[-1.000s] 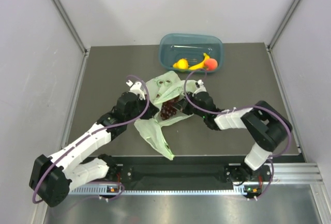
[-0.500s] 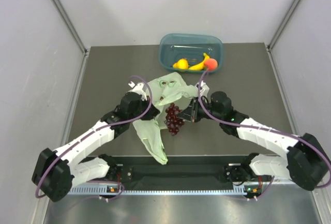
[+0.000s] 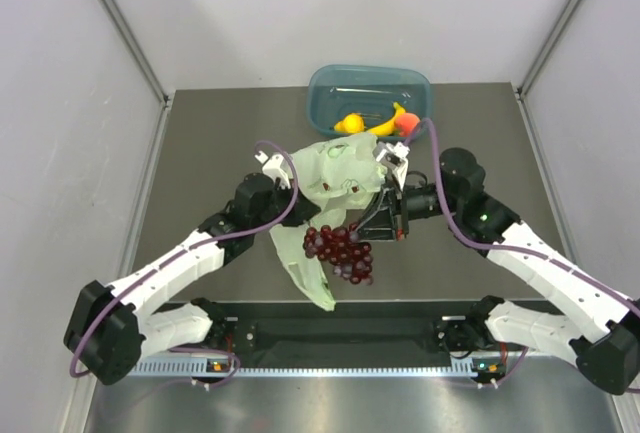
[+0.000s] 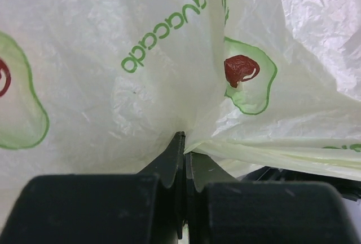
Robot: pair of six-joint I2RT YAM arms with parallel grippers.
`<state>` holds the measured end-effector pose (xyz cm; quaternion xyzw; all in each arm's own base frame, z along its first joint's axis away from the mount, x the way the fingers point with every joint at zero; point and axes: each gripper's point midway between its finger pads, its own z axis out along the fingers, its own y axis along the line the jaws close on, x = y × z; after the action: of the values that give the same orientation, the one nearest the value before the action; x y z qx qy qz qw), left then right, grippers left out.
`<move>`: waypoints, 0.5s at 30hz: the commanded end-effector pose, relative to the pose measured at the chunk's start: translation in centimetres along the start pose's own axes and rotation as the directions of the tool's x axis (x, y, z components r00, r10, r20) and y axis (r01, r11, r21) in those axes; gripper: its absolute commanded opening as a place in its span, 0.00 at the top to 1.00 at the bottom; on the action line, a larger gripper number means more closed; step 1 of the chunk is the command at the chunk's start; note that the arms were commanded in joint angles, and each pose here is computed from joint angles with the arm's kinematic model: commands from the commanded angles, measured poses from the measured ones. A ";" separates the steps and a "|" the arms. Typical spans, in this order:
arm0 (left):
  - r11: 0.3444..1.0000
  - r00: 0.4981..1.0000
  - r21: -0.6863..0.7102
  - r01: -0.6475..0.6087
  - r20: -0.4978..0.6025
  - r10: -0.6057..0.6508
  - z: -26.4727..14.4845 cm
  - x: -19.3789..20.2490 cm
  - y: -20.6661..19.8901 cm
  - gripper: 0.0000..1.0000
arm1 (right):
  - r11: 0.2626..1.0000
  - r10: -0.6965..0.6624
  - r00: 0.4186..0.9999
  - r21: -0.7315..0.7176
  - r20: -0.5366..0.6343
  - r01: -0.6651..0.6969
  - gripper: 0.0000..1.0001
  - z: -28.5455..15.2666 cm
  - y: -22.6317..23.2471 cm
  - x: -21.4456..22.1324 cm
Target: Untie the knot of the plastic bag and take out the fruit
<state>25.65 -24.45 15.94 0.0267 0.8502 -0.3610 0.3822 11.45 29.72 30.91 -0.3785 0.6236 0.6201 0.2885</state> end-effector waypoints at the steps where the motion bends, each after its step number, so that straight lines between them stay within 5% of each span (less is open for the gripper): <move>1: 0.999 1.000 -0.054 0.004 0.025 -0.003 0.1 -0.7 1.1 1.00 | 0.940 -0.268 0.963 -0.208 0.036 0.269 1.00 -1.7 5.8 -4.2; 8: 0.997 0.999 -0.071 -0.010 0.040 0.012 -0.4 -0.9 1.4 1.00 | 0.924 -0.279 0.954 -0.241 0.105 0.297 1.00 -2.1 5.9 -7.4; 14: 0.995 0.997 -0.095 -0.014 0.077 0.021 -1.3 -1.7 1.6 1.00 | 0.900 -0.307 0.952 -0.321 0.013 0.295 1.00 -2.7 5.2 -3.0; 15: 0.994 0.995 -0.107 -0.016 0.100 0.027 -1.6 -2.2 1.6 1.00 | 0.939 -0.202 0.978 -0.293 -0.056 0.178 1.00 -2.8 4.6 -1.7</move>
<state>25.95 -24.35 18.74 0.0251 0.8270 -0.3752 0.4180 11.19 28.65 34.07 -0.4312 0.5530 0.6708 0.2414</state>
